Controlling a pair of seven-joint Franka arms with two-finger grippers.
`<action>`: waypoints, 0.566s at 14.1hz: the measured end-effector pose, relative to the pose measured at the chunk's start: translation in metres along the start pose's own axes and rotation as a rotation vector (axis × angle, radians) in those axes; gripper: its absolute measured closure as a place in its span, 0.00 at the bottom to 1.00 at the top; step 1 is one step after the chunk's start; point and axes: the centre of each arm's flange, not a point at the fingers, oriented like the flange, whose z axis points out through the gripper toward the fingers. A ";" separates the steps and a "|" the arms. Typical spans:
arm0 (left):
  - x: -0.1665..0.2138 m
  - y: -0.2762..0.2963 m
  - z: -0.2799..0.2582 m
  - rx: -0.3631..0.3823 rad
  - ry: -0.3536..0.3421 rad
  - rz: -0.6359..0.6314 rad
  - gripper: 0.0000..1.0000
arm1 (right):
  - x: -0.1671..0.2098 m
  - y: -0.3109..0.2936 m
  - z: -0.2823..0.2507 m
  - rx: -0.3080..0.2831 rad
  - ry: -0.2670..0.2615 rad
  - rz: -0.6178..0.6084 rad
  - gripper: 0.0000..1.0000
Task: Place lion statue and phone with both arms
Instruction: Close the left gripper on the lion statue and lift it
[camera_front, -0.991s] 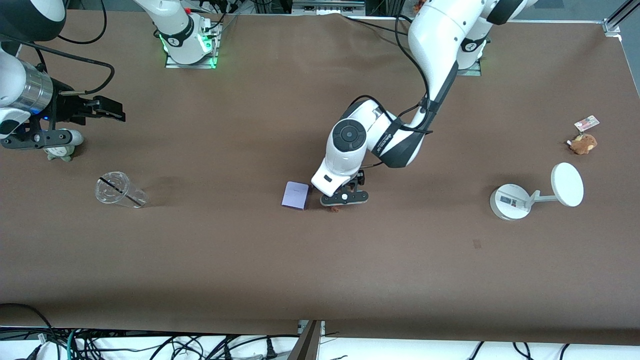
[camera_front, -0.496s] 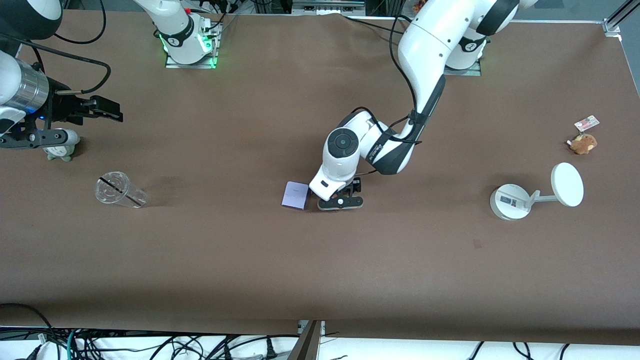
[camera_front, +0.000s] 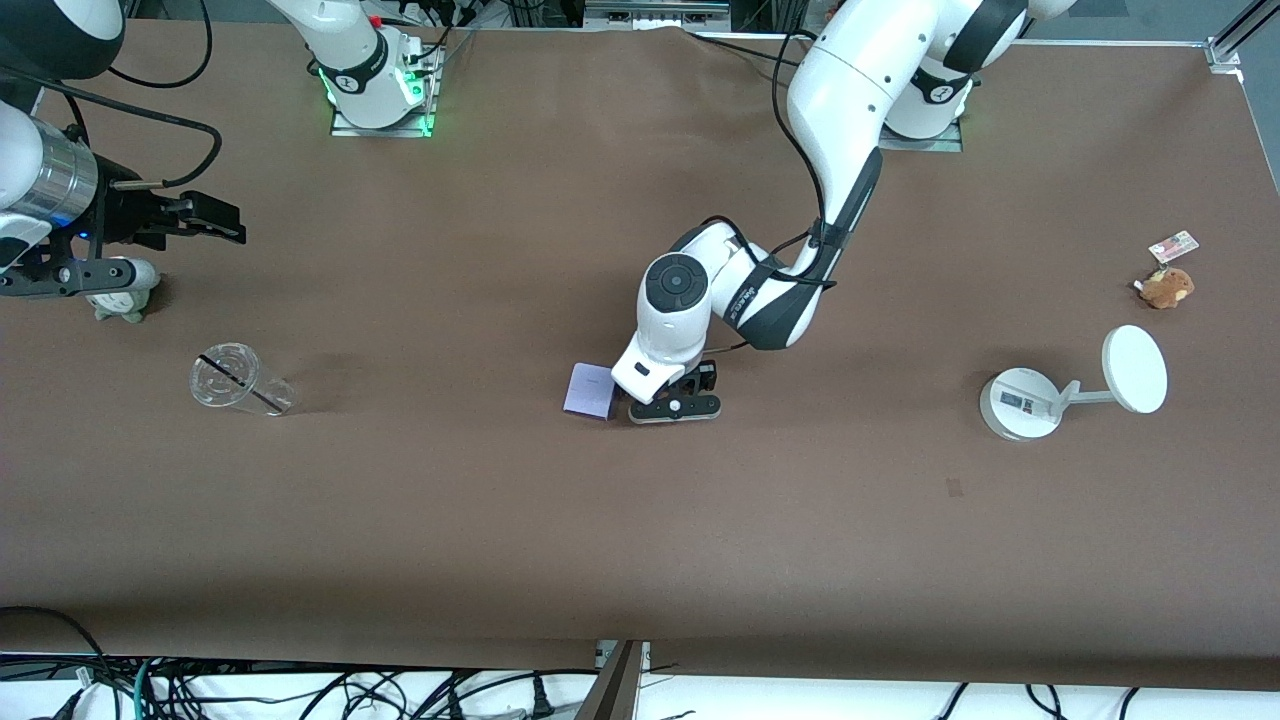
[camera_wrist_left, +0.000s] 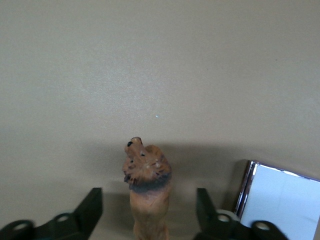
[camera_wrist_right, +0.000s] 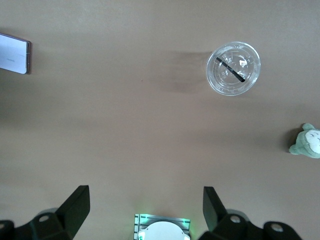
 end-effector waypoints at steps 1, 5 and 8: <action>-0.001 0.000 0.003 0.002 -0.002 -0.012 0.37 | 0.000 0.000 0.000 0.000 0.000 0.000 0.00; -0.002 0.002 0.006 0.016 0.012 -0.007 0.65 | 0.000 0.000 0.000 0.000 0.000 0.000 0.00; 0.019 -0.006 -0.011 0.010 0.048 -0.013 0.65 | 0.000 0.000 0.000 0.000 0.000 0.000 0.00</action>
